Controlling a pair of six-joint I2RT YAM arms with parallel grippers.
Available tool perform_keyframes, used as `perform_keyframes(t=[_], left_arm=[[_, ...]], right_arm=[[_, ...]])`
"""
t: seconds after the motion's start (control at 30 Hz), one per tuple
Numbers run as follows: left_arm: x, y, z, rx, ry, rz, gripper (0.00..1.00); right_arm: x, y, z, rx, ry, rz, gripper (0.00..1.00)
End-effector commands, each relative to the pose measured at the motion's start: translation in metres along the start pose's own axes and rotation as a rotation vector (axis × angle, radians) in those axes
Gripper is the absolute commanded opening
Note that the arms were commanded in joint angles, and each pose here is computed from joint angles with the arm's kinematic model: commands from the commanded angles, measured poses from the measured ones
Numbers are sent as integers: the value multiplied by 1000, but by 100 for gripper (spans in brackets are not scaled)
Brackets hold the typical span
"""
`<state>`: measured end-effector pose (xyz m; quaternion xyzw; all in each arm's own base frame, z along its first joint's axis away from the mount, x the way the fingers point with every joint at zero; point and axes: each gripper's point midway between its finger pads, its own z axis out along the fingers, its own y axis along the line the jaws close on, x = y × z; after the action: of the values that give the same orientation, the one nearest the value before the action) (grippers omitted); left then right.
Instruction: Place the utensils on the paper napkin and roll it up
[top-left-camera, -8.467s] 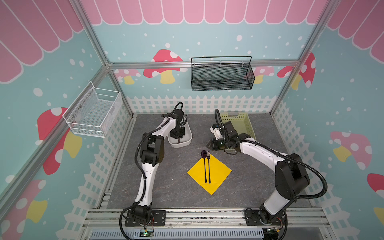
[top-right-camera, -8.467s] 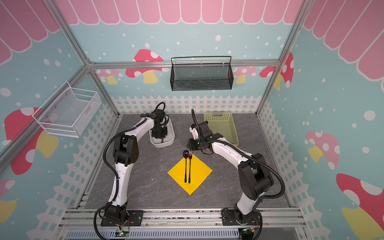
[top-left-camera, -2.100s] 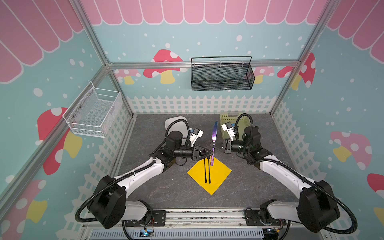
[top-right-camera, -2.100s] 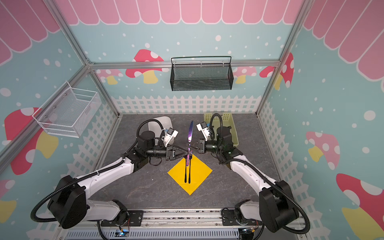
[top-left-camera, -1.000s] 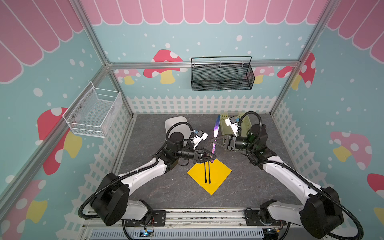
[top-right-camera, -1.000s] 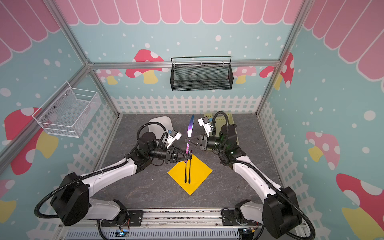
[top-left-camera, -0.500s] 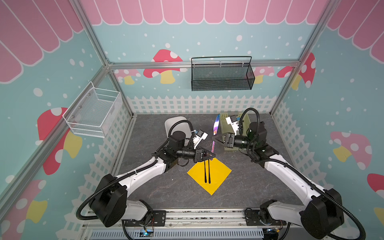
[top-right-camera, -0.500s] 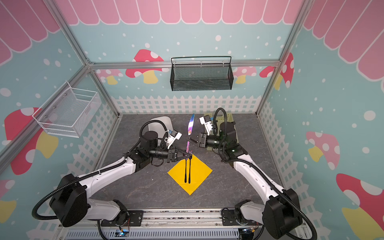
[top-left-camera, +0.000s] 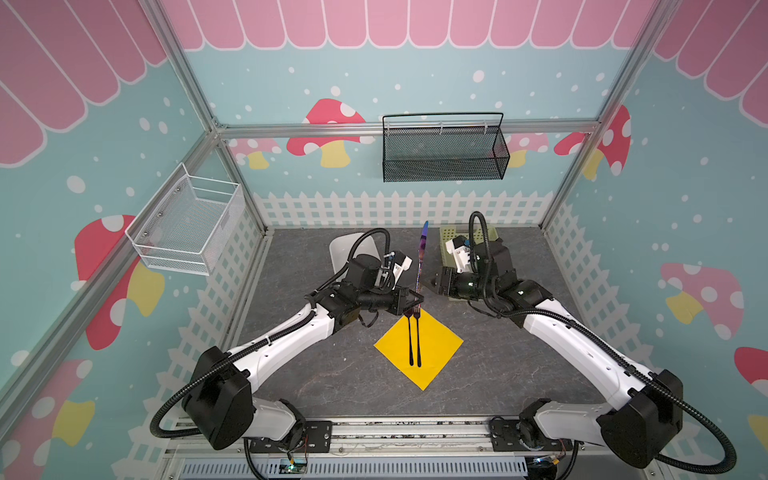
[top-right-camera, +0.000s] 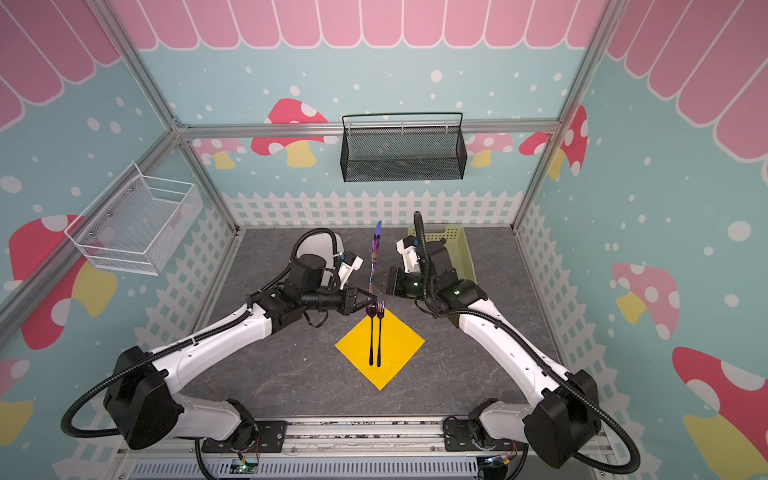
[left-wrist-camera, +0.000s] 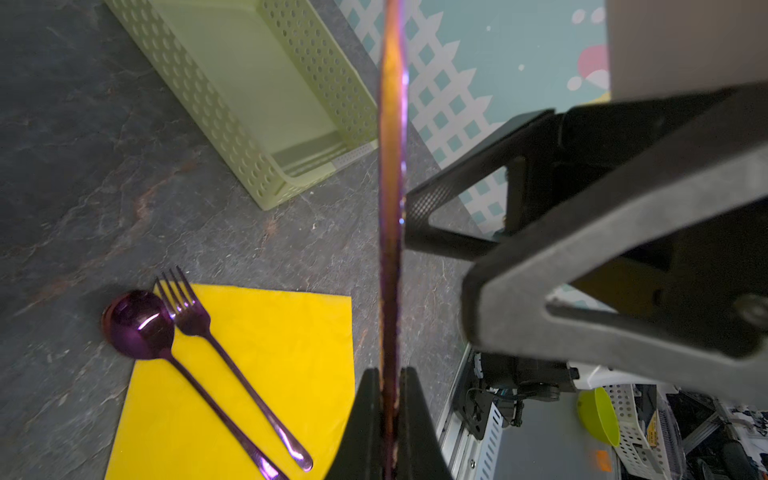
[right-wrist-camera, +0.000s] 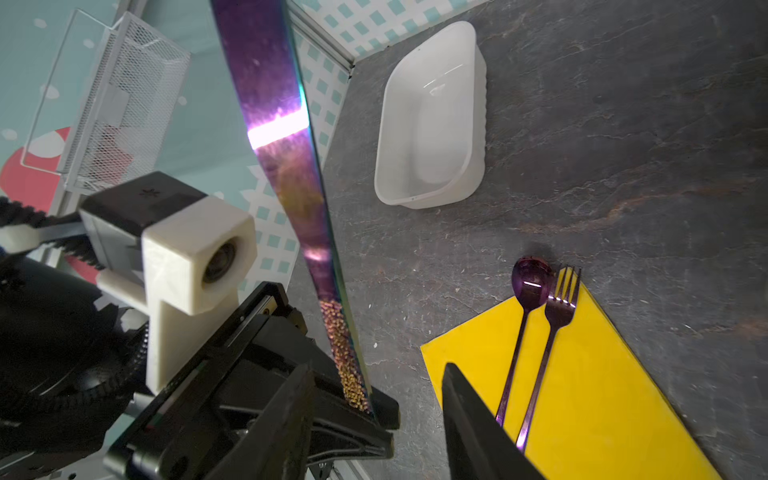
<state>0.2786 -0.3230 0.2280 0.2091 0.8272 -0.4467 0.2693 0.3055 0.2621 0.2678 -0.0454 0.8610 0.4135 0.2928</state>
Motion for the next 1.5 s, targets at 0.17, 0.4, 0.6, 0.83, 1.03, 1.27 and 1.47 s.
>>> perform_keyframes(t=[0.17,0.4,0.6,0.83,1.03,1.27,1.47], left_arm=[[-6,1,5,-57,9,28,0],[-5,6,6,-86,6,16,0],[-2,9,8,-92,19,11,0],[-3,7,7,-90,16,12,0],[-2,8,7,-90,21,12,0],[-1,7,8,-83,30,13,0],[0,8,8,-84,34,6,5]], right_arm=[[6,4,19,55,26,8,44],[10,1,23,82,16,28,29],[15,3,30,48,36,45,22],[15,1,32,52,36,44,20],[16,1,36,51,46,42,21],[15,0,37,53,47,40,15],[14,-2,36,69,40,25,9]])
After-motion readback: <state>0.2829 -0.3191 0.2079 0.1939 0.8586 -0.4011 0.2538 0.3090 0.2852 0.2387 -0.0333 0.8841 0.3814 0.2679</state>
